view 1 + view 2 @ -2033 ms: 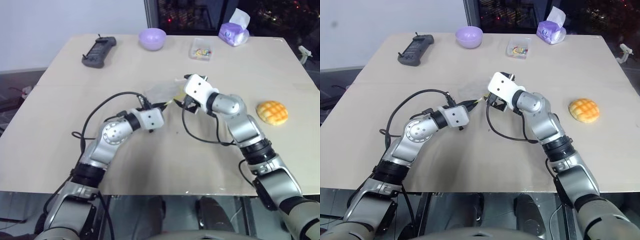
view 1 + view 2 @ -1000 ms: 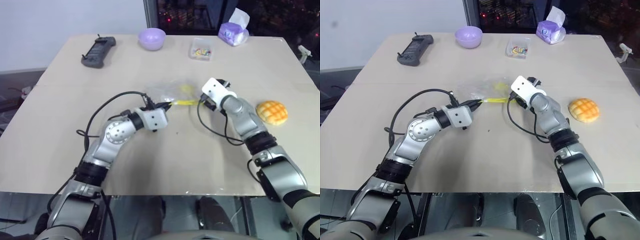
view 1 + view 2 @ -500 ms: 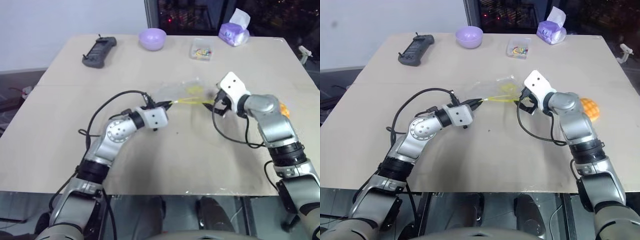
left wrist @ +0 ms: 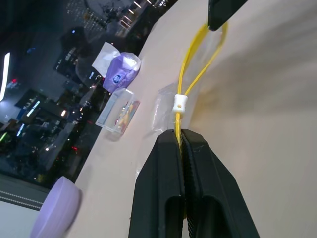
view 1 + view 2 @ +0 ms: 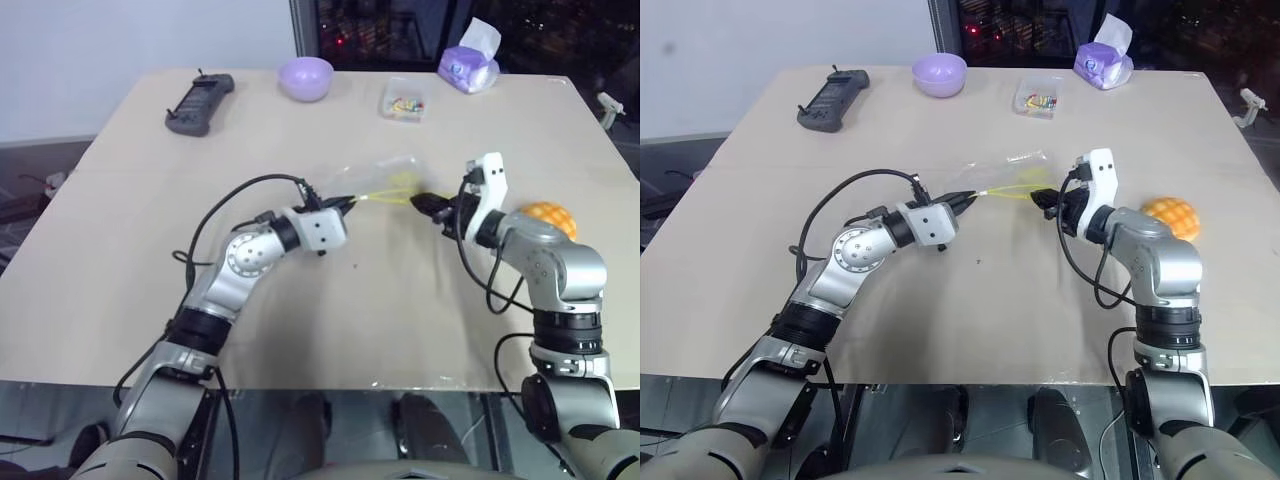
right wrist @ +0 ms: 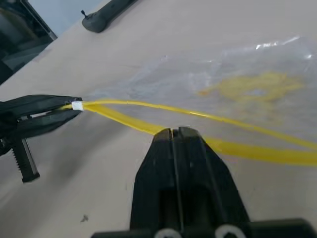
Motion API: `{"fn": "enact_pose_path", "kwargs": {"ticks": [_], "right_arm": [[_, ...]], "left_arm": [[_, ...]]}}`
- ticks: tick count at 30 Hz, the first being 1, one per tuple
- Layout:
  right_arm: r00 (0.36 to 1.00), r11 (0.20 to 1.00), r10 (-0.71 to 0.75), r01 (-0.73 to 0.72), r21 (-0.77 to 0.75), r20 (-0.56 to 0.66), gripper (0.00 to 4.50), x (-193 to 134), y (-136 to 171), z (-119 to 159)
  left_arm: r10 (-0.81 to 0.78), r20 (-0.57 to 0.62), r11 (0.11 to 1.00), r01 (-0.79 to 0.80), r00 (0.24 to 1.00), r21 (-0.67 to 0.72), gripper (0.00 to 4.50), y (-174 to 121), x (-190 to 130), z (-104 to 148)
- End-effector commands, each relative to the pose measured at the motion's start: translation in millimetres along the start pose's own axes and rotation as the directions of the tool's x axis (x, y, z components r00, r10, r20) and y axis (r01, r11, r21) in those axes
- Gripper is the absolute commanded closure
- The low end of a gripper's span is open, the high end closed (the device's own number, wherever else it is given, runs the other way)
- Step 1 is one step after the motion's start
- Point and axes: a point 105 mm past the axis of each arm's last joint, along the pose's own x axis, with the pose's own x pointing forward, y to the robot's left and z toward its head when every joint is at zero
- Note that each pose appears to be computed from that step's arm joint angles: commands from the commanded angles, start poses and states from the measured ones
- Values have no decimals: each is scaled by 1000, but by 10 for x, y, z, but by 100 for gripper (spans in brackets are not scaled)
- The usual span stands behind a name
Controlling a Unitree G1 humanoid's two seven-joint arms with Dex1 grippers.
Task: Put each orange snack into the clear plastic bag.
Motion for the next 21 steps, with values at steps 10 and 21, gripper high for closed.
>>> {"fn": "enact_pose_path", "kwargs": {"ticks": [10, 21], "right_arm": [[998, 998, -41, 43, -47, 42, 448, 202, -97, 122], [987, 639, -162, 101, -763, -6, 281, 392, -270, -101]], "left_arm": [[6, 98, 1000, -9, 995, 30, 450, 70, 57, 250], [-41, 118, 999, 42, 992, 0, 450, -39, 110, 325]]}}
